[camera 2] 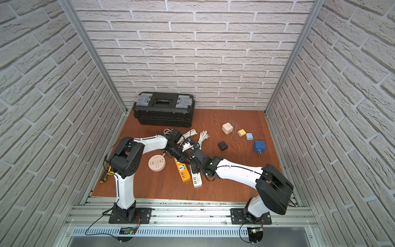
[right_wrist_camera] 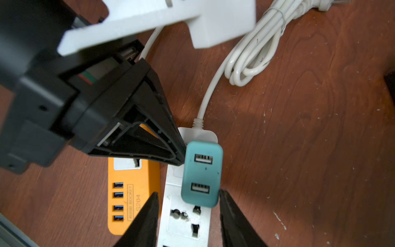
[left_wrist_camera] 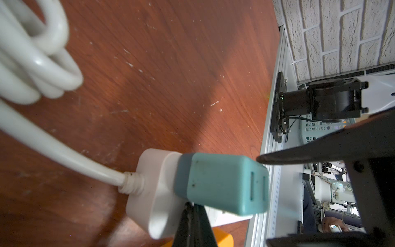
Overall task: Pull the plug off the socket
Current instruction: Remove the plug from the socket, then place the plug at the center of the board.
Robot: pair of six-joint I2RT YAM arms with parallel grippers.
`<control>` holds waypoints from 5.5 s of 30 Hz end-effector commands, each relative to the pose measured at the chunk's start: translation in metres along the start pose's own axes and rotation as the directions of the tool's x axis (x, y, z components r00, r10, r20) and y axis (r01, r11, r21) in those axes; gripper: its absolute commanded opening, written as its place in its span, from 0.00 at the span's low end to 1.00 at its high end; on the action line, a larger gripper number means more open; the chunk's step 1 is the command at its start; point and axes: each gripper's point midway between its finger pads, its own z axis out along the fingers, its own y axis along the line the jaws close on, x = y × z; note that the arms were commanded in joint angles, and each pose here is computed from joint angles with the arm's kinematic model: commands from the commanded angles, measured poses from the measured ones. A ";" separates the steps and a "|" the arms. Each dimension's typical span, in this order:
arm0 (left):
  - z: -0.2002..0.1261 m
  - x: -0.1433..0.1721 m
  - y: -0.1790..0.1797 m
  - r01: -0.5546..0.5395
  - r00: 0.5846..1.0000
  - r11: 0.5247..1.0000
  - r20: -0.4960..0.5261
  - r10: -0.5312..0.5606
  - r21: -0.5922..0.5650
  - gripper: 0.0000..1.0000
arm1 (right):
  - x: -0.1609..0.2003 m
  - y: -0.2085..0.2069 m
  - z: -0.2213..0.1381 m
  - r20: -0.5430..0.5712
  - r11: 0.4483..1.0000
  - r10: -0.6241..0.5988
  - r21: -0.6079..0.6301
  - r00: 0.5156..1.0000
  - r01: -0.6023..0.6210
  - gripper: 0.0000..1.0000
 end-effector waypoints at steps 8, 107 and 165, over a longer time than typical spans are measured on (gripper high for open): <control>0.009 0.036 0.046 0.070 0.992 0.985 -0.098 -0.086 -0.155 0.00 | -0.017 0.003 0.008 0.074 0.999 0.022 0.024 0.997 -0.024 0.24; 0.009 0.036 0.047 0.106 0.987 0.985 -0.104 -0.120 -0.133 0.05 | -0.038 -0.011 -0.072 0.272 0.994 0.041 0.083 0.962 -0.065 0.02; -0.214 0.073 0.014 0.165 0.937 0.752 0.339 0.082 -0.638 0.98 | -0.016 -0.220 -0.086 0.411 0.671 0.686 -0.038 0.600 -0.741 0.02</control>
